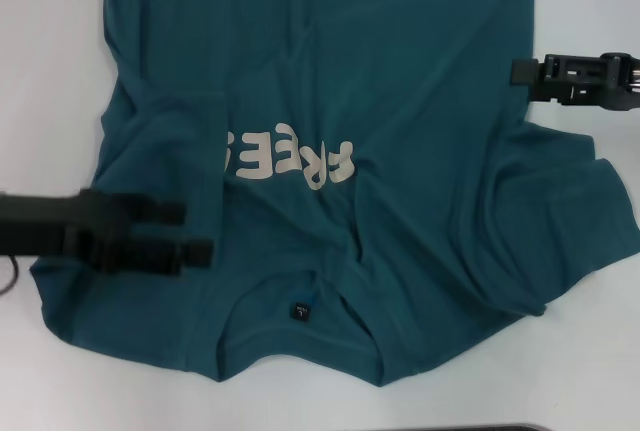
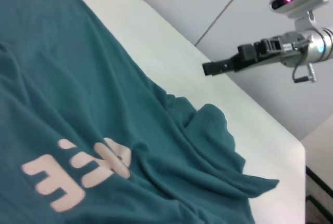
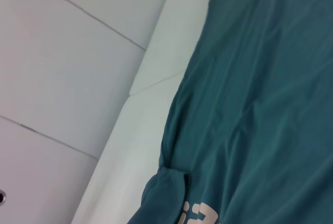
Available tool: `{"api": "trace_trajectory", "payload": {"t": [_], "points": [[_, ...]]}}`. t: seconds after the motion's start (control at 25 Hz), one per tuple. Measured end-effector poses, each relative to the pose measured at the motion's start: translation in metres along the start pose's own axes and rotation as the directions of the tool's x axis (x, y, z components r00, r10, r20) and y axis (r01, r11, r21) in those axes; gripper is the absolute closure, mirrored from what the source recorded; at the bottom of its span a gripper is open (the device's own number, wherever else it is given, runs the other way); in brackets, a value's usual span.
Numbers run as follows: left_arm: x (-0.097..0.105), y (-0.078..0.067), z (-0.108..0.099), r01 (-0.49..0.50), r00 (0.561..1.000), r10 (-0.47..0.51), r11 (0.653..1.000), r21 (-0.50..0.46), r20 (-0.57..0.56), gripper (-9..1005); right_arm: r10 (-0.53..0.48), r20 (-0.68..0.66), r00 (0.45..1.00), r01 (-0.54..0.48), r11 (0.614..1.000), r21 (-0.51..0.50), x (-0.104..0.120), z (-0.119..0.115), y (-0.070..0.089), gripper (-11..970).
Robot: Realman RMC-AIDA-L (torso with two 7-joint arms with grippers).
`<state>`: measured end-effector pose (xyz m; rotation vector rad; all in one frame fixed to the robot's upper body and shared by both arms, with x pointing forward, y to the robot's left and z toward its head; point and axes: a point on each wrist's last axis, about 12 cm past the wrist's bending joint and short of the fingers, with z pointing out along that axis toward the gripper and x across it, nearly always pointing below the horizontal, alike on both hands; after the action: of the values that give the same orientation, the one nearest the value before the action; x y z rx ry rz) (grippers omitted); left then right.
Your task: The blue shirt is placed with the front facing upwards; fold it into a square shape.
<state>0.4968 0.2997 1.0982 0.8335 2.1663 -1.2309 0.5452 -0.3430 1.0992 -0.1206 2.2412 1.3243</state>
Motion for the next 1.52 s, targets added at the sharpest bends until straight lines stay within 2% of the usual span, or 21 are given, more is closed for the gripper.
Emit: {"api": "trace_trajectory", "payload": {"t": [0.24, 0.4, 0.48, 0.56, 0.64, 0.76, 1.04, 1.52], "points": [[0.013, -0.006, 0.011, -0.023, 1.000, 0.023, 0.999, 0.024, 0.021, 67, -0.066, -0.002, 0.998, 0.066, 0.998, 0.009, -0.005, -0.005, 0.002, 14], [0.013, -0.007, 0.011, 0.014, 0.998, -0.017, 0.999, 0.042, 0.058, 68, -0.061, -0.070, 0.996, 0.063, 0.998, 0.020, 0.000, -0.015, 0.001, 14], [0.013, -0.007, 0.010, 0.026, 0.997, -0.030, 0.998, 0.052, 0.076, 68, -0.008, -0.122, 0.993, 0.015, 0.998, 0.054, 0.004, -0.027, -0.002, 14], [0.010, -0.008, 0.003, 0.076, 0.975, -0.092, 0.994, 0.085, 0.203, 68, 0.060, -0.178, 0.982, -0.042, 0.994, 0.103, 0.009, -0.039, -0.005, 13], [0.010, -0.009, 0.001, 0.078, 0.969, -0.097, 0.993, 0.091, 0.225, 68, 0.118, -0.221, 0.968, -0.082, 0.983, 0.165, 0.013, -0.054, -0.009, 13], [0.009, -0.010, -0.003, 0.076, 0.956, -0.101, 0.992, 0.100, 0.275, 68, 0.146, -0.216, 0.965, -0.089, 0.963, 0.254, 0.011, -0.075, -0.013, 13], [0.007, -0.010, -0.006, 0.076, 0.940, -0.106, 0.992, 0.102, 0.323, 69, 0.141, -0.169, 0.975, -0.090, 0.956, 0.279, 0.008, -0.082, -0.016, 13], [0.006, -0.009, -0.010, 0.079, 0.926, -0.108, 0.993, 0.093, 0.362, 69, 0.132, -0.169, 0.977, -0.073, 0.946, 0.317, 0.008, -0.067, -0.022, 14]]}}
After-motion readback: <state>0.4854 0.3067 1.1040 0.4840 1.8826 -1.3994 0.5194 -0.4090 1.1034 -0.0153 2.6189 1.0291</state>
